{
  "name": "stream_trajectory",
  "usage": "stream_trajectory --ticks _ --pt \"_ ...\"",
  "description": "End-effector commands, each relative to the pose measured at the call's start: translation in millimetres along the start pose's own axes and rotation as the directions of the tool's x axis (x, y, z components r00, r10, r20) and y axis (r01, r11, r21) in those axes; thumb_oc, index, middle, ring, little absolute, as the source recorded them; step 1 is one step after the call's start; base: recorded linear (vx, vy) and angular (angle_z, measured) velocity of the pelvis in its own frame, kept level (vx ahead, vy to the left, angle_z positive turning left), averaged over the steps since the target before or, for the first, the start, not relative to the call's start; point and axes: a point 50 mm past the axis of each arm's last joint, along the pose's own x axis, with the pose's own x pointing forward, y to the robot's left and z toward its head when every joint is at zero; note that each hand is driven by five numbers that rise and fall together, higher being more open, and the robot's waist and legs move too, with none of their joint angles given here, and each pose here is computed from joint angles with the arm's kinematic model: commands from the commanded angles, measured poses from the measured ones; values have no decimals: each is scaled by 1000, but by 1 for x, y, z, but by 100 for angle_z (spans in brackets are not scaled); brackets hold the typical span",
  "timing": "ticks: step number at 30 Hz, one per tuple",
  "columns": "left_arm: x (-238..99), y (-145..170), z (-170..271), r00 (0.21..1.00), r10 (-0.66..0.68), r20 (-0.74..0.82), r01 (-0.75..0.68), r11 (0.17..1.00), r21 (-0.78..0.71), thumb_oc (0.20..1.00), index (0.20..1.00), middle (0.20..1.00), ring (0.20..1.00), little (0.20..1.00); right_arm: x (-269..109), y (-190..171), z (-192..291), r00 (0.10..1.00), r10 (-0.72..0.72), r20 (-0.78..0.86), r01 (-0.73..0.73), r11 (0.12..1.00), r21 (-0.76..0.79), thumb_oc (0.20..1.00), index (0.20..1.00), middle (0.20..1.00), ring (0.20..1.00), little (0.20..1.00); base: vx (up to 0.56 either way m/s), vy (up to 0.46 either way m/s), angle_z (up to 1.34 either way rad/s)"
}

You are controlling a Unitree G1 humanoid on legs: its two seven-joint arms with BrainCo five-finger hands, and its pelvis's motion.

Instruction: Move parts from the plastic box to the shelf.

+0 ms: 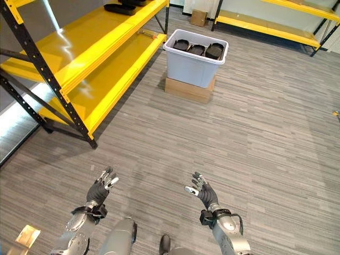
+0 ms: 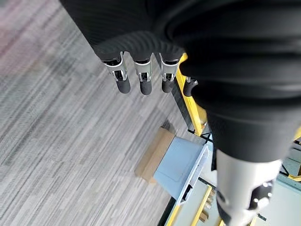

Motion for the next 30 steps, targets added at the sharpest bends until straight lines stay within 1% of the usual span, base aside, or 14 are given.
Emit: stream_trajectory --ticks 1,3,7,8,9,13,17,22,25,27,30 --pt "-3 -1 8 998 -26 64 25 1000 18 1000 1000 1000 1000 1000 -4 -4 10 998 7 69 -3 999 -50 1000 1000 1000 1000 1000 333 99 -22" --pt "-3 1 9 997 -7 71 8 1000 -6 1000 1000 1000 1000 1000 -4 0 5 999 17 45 -15 999 -50 1000 1000 1000 1000 1000 495 190 -41" --pt "1 2 15 996 -19 93 16 1000 25 1000 1000 1000 1000 1000 -4 4 -4 1000 2 21 -2 1000 2 1000 1000 1000 1000 1000 462 239 -93" --pt "0 6 20 994 -6 112 1 999 43 1000 1000 1000 1000 1000 -2 13 -4 999 40 24 -40 999 -8 1000 1000 1000 1000 1000 767 482 -58" --pt "1 9 20 994 14 108 -19 999 51 1000 1000 1000 1000 1000 1 22 -3 997 73 32 -73 997 25 1000 1000 1000 1000 1000 728 500 -25" --pt "1 10 26 994 -8 112 -6 993 120 1000 1000 1000 1000 1000 0 30 -3 994 101 44 -103 994 39 1000 1000 1000 1000 1000 309 285 -6" --pt "2 9 24 994 -14 104 3 994 106 1000 1000 1000 1000 1000 -2 34 -2 991 121 51 -123 991 58 1000 1000 1000 1000 1000 402 140 31" --pt "-1 10 20 995 -7 103 -1 997 83 1000 1000 1000 1000 1000 2 39 5 986 152 66 -155 987 32 1000 1000 1000 1000 1000 356 -134 73" --pt "-3 9 16 995 -6 97 -2 996 84 1000 1000 1000 1000 1000 0 38 9 986 139 92 -142 990 22 1000 1000 1000 1000 1000 404 -262 39" --pt "-3 5 12 996 -14 87 8 997 76 1000 1000 1000 1000 1000 -2 36 6 989 125 82 -128 991 26 1000 1000 1000 1000 1000 408 -332 62" --pt "3 -3 14 995 -29 94 24 998 53 1000 1000 1000 1000 1000 -1 33 13 984 149 94 -149 989 -7 1000 1000 1000 1000 1000 315 -388 22"
